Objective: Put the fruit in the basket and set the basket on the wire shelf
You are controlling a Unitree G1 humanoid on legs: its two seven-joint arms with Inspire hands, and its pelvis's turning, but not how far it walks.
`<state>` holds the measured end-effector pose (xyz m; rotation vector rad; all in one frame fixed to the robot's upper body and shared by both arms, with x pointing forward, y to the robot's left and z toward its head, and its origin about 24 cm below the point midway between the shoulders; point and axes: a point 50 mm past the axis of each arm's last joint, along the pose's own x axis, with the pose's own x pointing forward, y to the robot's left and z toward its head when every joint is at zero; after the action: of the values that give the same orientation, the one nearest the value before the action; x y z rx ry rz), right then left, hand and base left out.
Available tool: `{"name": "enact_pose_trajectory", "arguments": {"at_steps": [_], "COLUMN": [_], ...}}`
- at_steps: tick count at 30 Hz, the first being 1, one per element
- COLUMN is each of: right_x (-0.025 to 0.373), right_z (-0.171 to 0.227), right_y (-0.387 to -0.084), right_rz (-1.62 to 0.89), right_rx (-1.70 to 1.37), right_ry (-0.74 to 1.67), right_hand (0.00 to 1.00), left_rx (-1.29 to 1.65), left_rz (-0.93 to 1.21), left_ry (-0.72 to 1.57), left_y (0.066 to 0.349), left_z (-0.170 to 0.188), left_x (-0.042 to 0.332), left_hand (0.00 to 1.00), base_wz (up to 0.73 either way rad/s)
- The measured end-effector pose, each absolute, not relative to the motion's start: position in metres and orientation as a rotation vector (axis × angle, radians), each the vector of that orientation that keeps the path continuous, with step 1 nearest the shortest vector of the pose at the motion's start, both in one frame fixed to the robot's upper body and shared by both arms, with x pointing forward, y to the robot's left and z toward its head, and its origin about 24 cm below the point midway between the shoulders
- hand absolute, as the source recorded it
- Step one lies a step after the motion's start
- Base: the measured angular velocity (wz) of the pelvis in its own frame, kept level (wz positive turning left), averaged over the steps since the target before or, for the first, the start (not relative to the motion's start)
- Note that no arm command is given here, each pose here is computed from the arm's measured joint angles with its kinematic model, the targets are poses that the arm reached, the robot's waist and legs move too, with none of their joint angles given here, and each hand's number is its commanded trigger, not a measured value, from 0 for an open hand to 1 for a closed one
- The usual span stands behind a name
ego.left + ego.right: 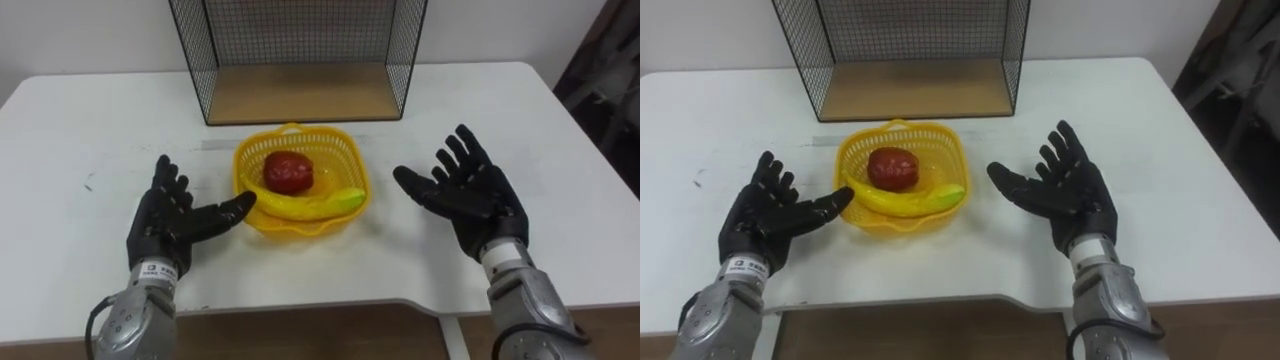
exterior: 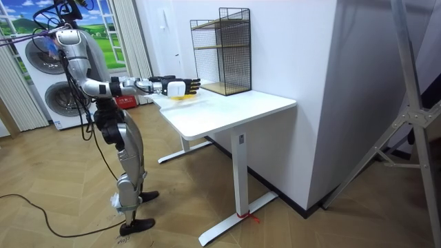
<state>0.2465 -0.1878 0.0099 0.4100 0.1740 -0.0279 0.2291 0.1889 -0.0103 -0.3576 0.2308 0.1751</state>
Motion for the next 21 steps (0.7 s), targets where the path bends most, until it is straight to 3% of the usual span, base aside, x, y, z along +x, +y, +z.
{"name": "enact_pose_trajectory", "arguments": {"at_steps": [21], "right_x": [0.263], "right_z": [0.019], "right_y": [-0.164], "right_rz": [0.107], "right_rx": [0.41], "right_ry": [0.149], "right_hand": [0.0], "left_rx": [-0.375], "left_rz": [0.075], "left_ry": [0.249], "left_y": [0.167], "left_z": [-0.005], "left_x": [0.24], "left_hand": [0.0], "base_wz": [0.01]}}
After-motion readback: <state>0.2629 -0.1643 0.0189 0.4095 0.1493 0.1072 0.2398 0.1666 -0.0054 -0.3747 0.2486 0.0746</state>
